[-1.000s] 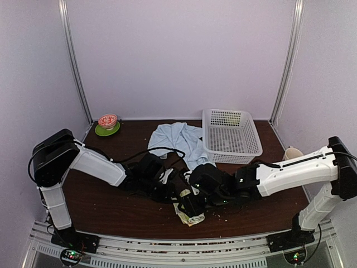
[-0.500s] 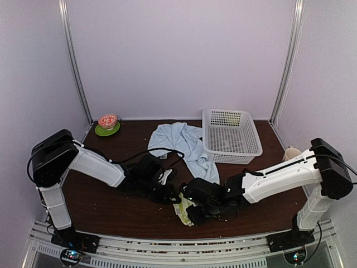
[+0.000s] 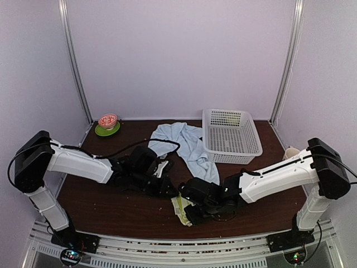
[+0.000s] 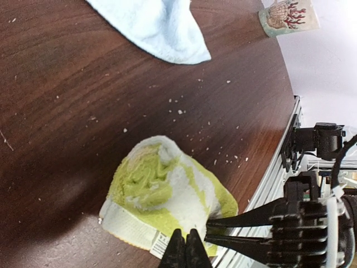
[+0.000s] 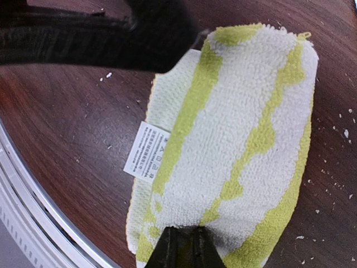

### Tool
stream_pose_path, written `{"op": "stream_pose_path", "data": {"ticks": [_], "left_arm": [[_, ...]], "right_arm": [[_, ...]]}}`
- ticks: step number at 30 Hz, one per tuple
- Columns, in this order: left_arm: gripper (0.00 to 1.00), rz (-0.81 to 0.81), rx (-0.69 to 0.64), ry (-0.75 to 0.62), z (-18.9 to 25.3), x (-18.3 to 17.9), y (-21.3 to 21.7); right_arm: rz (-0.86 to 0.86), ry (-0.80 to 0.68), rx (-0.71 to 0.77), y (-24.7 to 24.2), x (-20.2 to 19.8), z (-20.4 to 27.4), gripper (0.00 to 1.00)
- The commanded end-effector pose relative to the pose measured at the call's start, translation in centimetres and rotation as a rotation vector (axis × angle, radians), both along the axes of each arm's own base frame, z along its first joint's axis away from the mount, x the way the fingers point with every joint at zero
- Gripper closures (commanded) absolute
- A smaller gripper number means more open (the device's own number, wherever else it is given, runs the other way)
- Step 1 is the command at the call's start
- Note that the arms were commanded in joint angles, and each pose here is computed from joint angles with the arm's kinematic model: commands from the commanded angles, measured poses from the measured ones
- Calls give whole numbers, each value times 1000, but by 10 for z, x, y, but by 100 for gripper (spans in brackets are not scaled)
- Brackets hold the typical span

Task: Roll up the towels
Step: Roll the towel at the center of the board.

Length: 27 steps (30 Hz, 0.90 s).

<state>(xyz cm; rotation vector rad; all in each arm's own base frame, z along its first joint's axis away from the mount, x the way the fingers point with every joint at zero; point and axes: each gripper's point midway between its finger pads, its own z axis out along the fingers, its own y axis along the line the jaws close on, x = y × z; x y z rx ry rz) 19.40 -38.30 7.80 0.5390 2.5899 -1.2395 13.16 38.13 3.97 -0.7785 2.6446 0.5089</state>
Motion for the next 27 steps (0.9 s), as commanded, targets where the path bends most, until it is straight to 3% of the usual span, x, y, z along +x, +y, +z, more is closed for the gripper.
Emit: {"op": "stream_pose_path", "data": {"ticks": [1, 13, 22, 27], "left_arm": [[100, -26, -39, -36, 16, 8, -17], [100, -68, -50, 20, -11, 7, -40], [100, -46, 31, 57, -48, 3, -24], [100, -32, 57, 66, -59, 1, -16]], "right_arm": [[9, 36, -47, -6, -8, -17, 88], [14, 19, -24, -3, -6, -8, 87], [42, -4, 48, 4, -6, 31, 58], [-37, -10, 97, -10, 5, 41, 46]]}}
